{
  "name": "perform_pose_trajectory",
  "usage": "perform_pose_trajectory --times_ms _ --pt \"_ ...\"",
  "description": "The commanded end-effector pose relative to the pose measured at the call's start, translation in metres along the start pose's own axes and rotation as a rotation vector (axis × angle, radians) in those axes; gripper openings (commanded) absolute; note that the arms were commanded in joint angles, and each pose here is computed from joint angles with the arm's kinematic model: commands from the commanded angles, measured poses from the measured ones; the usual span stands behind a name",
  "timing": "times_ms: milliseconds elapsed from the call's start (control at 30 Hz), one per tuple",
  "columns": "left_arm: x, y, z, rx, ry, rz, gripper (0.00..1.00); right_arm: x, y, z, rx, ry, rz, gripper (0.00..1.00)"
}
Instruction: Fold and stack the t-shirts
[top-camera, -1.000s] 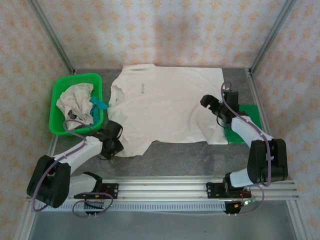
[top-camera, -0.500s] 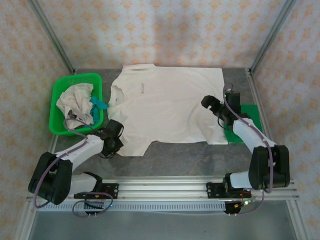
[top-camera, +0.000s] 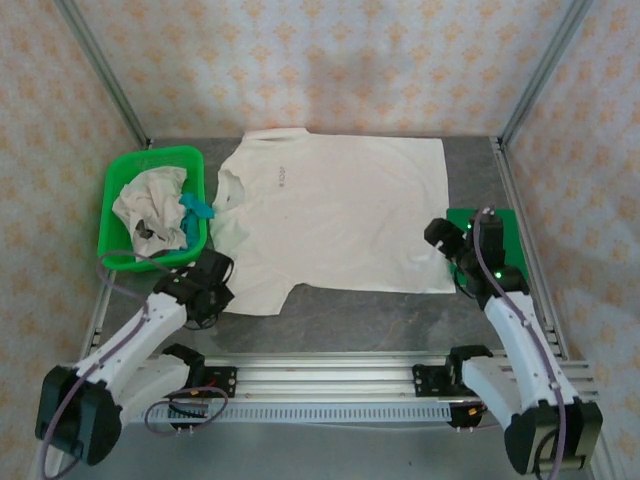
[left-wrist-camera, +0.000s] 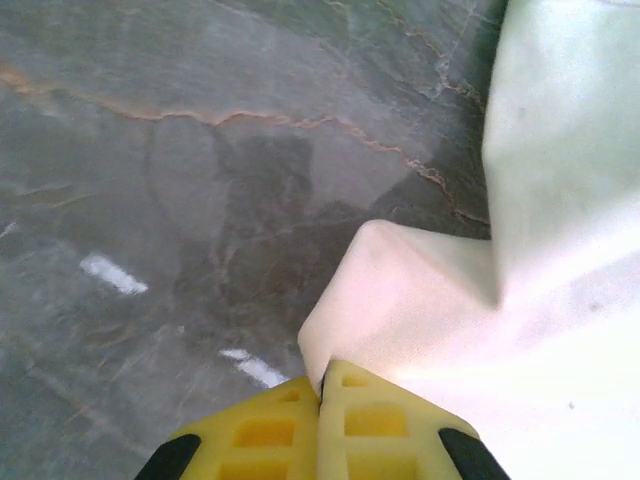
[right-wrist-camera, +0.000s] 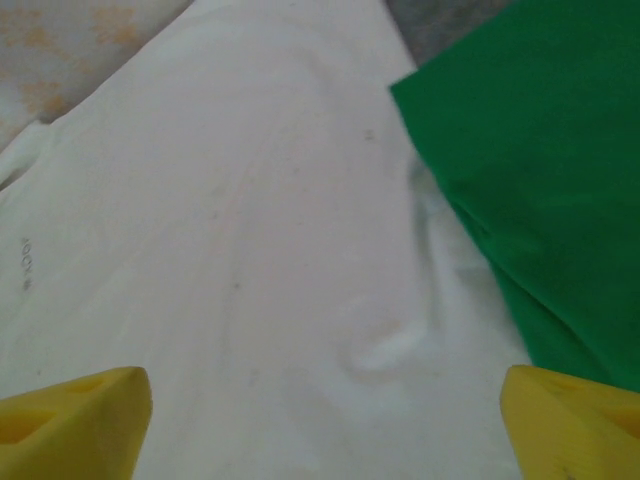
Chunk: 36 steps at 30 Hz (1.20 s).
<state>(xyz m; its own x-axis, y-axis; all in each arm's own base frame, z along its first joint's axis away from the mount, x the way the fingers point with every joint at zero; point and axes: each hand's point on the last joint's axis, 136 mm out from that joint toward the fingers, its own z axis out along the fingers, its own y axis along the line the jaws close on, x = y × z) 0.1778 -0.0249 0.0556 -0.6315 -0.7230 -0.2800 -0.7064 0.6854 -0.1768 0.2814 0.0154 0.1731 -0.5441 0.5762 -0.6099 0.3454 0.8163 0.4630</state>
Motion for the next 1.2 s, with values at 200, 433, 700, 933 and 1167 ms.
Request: perform_pose_trajectory --times_ms 200,433,700,933,1167 --pt "0.006 0.05 -0.016 -0.123 -0.037 -0.079 0.0 0.082 -0.059 -0.007 0.201 0.252 0.153 0.86" --pt "0.012 0.042 -0.004 -0.131 0.013 -0.067 0.0 0.123 -0.075 -0.013 0.248 0.36 0.263 0.72" --pt "0.011 0.04 -0.001 -0.136 0.013 -0.045 0.0 0.155 -0.081 -0.014 0.282 0.454 0.29 0.63" --pt "0.01 0.035 0.001 -0.134 0.014 -0.035 0.0 0.154 -0.087 -0.003 0.315 0.426 0.298 0.46" --pt "0.009 0.036 0.002 -0.148 0.017 -0.023 0.0 0.135 -0.093 0.012 0.376 0.377 0.227 0.45"
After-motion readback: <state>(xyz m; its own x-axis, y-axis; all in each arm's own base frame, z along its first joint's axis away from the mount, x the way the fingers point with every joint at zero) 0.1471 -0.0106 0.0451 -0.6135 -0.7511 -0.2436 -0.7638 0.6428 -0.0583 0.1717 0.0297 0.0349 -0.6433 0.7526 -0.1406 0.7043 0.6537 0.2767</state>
